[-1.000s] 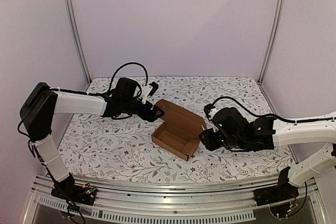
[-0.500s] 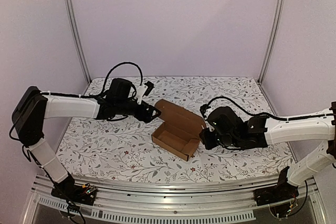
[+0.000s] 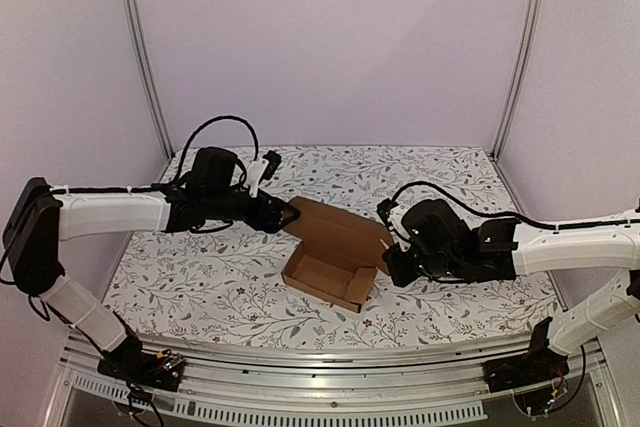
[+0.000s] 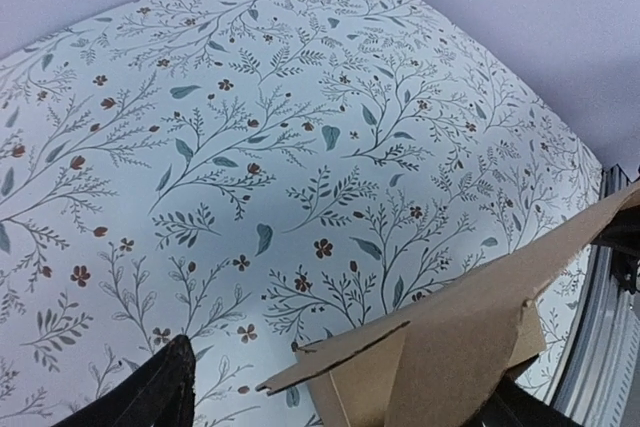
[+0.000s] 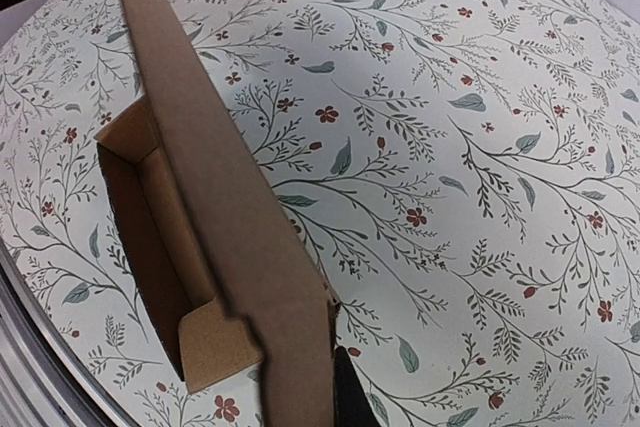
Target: Fold the paper box
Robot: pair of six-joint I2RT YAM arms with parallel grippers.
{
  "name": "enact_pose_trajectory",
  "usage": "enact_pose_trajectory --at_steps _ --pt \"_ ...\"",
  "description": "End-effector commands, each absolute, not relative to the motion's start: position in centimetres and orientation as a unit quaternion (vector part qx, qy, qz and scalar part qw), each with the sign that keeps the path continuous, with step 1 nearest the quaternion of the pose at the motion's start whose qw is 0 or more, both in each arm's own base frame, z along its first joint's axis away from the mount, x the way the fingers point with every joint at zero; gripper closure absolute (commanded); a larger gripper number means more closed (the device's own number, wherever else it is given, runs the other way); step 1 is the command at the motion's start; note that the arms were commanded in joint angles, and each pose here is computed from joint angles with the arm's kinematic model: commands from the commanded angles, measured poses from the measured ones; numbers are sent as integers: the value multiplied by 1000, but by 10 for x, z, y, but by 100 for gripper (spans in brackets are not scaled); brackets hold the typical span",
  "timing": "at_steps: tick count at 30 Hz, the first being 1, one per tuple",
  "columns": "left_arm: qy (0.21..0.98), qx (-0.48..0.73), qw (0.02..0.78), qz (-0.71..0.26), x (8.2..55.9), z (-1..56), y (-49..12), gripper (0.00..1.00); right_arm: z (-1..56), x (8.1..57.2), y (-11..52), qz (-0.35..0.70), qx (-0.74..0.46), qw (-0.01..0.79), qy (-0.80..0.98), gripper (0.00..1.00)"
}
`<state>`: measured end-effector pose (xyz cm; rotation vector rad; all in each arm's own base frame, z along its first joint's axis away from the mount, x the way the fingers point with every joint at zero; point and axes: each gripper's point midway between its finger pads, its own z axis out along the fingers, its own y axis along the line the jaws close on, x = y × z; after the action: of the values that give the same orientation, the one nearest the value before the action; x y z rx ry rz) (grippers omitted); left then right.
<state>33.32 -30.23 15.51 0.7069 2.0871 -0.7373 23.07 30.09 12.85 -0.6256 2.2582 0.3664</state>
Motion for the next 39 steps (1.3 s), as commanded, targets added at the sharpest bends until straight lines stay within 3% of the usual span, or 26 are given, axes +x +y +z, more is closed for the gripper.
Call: enact_pose_trajectory --at_steps 1,13,26,28,34,39 --pt "829 273 375 -312 301 157 -295 18 147 223 297 144 -301 380 863 100" --pt "796 281 374 -384 246 184 -285 18 171 194 298 193 -394 326 837 100" --pt "771 295 365 -430 219 191 -286 35 194 175 300 226 -419 279 834 100" --pt "768 296 366 -433 218 192 -286 40 196 174 301 229 -421 276 833 100" --pt "770 298 363 -432 216 190 -286 67 200 175 305 235 -422 275 831 100" --pt "779 295 358 -422 215 180 -283 70 202 177 307 240 -414 277 833 100"
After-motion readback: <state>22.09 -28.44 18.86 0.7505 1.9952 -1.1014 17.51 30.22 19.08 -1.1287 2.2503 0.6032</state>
